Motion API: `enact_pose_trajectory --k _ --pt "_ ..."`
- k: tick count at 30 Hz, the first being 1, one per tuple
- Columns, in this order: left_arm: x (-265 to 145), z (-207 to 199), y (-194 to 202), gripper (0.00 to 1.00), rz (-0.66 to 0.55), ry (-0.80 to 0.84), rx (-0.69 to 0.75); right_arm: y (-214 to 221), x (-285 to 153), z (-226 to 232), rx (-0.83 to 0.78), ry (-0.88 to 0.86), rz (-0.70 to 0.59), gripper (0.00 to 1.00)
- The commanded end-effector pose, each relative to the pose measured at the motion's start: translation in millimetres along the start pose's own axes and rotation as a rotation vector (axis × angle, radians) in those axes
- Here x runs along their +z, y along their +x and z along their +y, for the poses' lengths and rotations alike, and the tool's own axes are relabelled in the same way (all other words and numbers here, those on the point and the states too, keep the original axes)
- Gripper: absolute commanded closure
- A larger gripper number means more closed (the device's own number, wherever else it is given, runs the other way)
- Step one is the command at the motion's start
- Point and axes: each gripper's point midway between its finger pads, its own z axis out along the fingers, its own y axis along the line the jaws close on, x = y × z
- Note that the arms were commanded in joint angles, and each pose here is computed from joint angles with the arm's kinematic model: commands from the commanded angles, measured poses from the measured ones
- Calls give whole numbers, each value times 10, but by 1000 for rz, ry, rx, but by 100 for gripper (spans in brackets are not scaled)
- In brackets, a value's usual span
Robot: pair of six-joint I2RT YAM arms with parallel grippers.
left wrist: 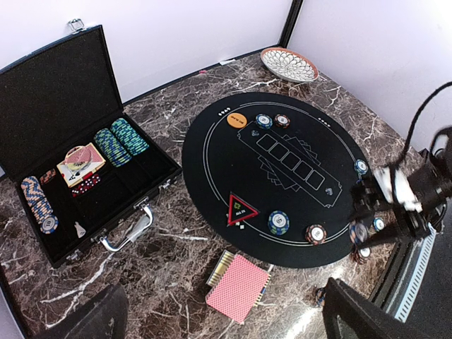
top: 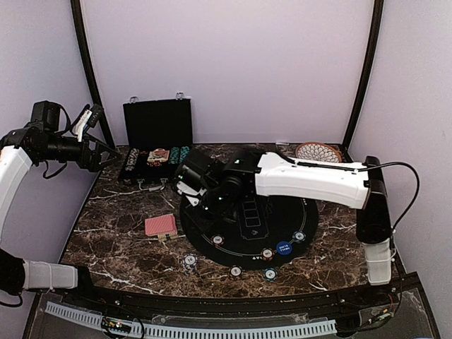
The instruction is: Distribute texas hold em gaming equipment
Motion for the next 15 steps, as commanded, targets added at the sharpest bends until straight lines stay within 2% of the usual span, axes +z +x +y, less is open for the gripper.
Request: enact_pose_trajectory --k 1,9,15 --pt "-55 -62 -3 1 -3 10 7 -101 -204 -798 147 122 -58 96" --pt "-54 -74 -10 1 -4 16 7 55 -200 -2175 349 308 -65 95" --pt "-56 -62 -9 1 -1 11 7 221 -112 -2951 453 404 -36 97"
